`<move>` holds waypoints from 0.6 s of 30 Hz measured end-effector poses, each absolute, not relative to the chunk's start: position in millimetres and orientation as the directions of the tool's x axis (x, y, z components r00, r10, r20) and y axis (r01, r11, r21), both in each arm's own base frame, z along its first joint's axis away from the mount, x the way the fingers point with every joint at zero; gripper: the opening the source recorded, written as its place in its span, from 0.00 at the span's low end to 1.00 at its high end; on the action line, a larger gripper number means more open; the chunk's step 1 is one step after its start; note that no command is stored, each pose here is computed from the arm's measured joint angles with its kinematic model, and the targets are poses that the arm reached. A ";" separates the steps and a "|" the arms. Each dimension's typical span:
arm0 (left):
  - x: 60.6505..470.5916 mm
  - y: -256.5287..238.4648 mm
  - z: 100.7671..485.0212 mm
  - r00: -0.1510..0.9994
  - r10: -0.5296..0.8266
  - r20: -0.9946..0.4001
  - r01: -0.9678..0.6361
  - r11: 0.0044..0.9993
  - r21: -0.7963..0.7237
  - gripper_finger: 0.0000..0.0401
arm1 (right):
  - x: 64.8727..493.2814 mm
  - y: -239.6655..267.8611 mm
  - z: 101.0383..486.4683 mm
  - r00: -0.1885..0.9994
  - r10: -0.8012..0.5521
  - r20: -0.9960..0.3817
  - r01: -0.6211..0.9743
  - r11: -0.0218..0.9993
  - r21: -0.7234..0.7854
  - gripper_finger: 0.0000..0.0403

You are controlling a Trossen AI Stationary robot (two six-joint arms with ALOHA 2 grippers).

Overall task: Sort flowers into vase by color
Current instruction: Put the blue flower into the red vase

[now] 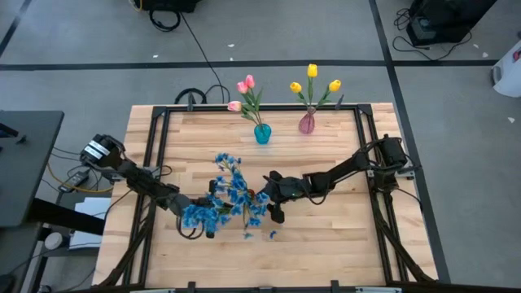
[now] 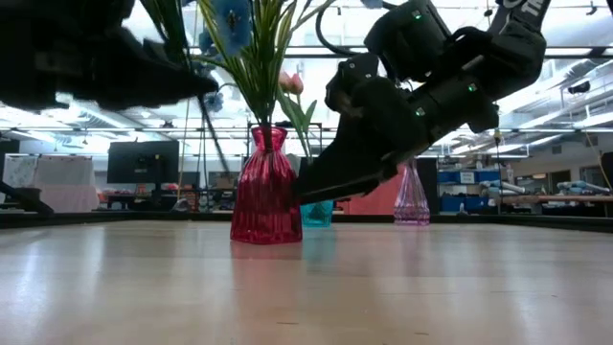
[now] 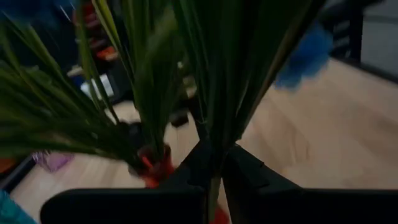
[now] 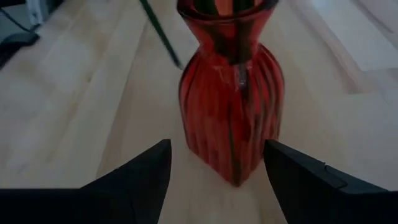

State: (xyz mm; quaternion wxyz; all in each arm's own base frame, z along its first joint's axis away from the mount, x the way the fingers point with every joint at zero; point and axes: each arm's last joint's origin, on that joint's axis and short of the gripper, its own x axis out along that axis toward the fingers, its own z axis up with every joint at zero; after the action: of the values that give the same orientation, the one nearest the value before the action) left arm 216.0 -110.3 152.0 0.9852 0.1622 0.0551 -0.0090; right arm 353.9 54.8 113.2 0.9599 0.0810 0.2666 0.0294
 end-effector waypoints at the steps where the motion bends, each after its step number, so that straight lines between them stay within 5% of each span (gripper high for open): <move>1: 215.8 -110.1 149.8 0.991 0.003 -0.131 0.040 0.946 0.321 0.08 | 354.1 53.6 113.3 0.856 0.106 -0.506 -0.018 0.984 0.175 0.66; 18: 224.6 -90.2 143.3 0.980 0.089 -0.179 -0.010 0.915 0.402 0.08 | 356.1 62.6 119.9 0.875 0.206 -0.438 -0.123 0.970 0.211 0.62</move>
State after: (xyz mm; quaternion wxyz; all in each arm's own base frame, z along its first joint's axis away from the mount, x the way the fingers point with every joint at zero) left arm 224.6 -90.2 143.3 0.9738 0.2041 0.0971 0.0253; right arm 356.1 62.6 119.9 0.9643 0.0885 0.2347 0.0851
